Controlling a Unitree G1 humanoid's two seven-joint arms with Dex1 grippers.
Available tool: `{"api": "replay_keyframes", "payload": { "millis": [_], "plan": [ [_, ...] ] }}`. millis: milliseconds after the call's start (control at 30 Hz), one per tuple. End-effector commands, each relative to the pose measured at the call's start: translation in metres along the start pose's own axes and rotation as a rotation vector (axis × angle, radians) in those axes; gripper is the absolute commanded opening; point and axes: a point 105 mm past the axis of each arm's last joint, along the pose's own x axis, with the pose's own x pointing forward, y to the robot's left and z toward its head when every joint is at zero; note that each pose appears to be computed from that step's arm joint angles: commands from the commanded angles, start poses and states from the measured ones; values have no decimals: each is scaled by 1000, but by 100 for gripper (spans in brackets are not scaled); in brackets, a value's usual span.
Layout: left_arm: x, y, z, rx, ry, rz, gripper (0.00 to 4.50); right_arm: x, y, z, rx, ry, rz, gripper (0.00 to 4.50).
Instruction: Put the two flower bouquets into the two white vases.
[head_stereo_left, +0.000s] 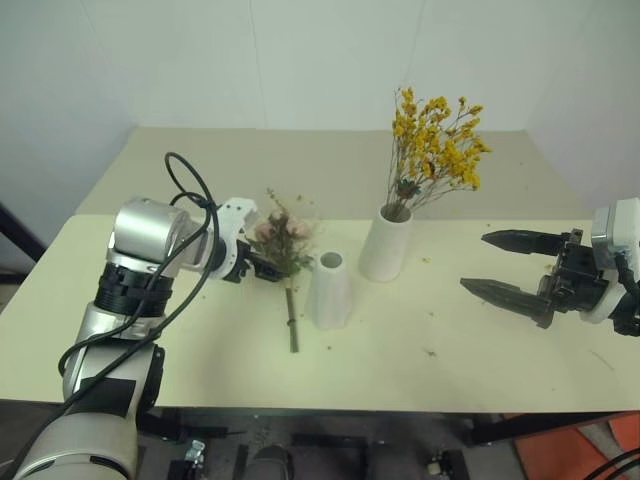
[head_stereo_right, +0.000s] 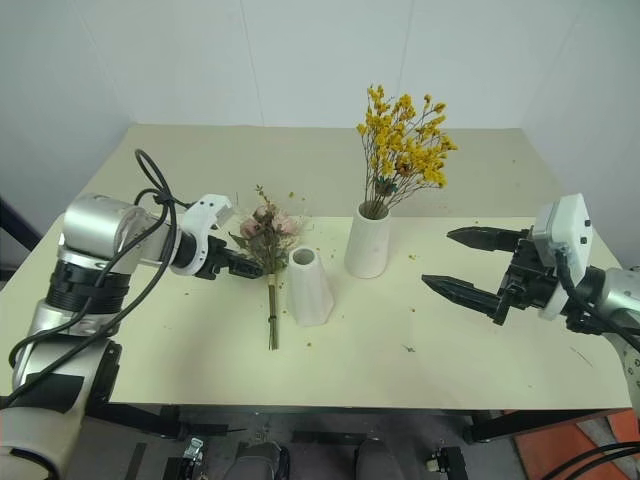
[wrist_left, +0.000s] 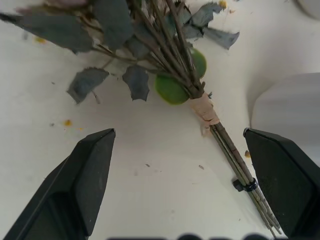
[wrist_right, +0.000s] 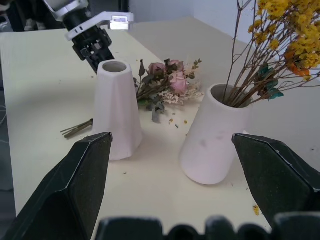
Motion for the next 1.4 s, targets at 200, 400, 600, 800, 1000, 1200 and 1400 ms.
{"api": "replay_keyframes", "payload": {
  "millis": [200, 400, 600, 800, 1000, 1200, 1400],
  "plan": [
    [17, -20, 12, -12, 6, -13, 449, -2, 0, 13, -53, -20, 11, 450],
    [22, -28, 20, -15, 2, 6, 449, -2, 0, 14, -54, -26, 10, 450],
    [33, -30, 16, -26, 44, 39, 449, -4, 0, 14, -53, -31, 1, 450],
    [40, -35, 10, -25, 71, 27, 449, -4, 0, 14, -51, -33, -3, 450],
    [43, -38, 4, -28, 84, 24, 410, -4, -1, 13, -47, -37, -6, 450],
    [47, -38, -2, -41, 101, 32, 252, -3, -1, 13, -46, -43, -9, 450],
    [45, -32, -4, -68, 97, 67, 68, -3, -1, 13, -45, -46, -12, 450]
  ]
}}
